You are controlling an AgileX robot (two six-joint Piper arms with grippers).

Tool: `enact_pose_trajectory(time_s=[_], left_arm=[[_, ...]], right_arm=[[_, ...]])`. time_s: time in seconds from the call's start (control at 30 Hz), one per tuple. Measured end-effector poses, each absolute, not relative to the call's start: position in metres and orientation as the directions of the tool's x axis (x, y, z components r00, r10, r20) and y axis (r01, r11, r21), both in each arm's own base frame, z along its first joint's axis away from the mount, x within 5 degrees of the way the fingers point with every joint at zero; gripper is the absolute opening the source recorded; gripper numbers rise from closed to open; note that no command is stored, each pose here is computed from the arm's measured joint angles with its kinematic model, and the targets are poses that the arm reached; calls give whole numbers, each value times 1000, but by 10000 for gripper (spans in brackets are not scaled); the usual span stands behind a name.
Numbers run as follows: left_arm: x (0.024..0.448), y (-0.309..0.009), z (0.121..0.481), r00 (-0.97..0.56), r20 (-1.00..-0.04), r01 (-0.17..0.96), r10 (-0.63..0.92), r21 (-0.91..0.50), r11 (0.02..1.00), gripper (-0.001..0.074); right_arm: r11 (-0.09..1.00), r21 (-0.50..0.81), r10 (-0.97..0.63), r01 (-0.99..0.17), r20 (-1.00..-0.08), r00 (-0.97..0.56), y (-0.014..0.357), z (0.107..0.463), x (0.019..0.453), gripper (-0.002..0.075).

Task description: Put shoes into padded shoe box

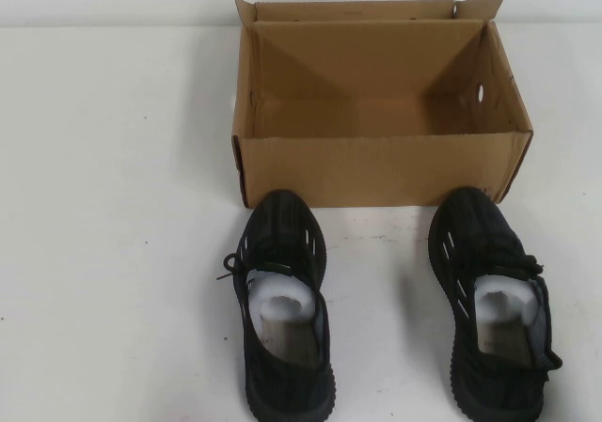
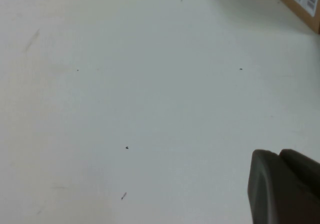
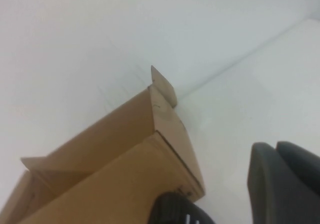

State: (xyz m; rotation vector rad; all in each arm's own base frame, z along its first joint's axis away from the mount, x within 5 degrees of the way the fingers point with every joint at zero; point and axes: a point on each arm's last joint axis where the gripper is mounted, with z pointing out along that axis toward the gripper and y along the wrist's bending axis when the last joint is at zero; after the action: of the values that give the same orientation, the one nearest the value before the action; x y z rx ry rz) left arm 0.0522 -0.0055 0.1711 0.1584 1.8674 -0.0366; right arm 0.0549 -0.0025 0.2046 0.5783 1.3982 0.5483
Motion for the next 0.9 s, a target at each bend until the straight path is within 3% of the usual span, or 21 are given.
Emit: enact_pose_trajectory(time_s=[0.2,0.43,0.63,0.77,0.9], left_arm=[[52,-5,171,-290,-953,128,91,55,990,-4],[52,-5,171,-290,-953,128,91,55,990,-4],[52,-5,171,-290,-953,128,91,55,990,-4],[52,-5,171,-290,-953,128,91,55,990,-4],[52,-5,171,-290,-953,128,91,55,990,-4]], right_arm=[[755,652,655,-69,-755,32,5,227,52,-4],[879,472,429,-66,-844,-321,20,271,63,-5],[955,294,198,-40,-732,-652,19,307,88,-5],[984,166,70,-60,-681,-729,11,324,117,-5],[978,112,-63,-178,-652,-756,15,332,148,-6]])
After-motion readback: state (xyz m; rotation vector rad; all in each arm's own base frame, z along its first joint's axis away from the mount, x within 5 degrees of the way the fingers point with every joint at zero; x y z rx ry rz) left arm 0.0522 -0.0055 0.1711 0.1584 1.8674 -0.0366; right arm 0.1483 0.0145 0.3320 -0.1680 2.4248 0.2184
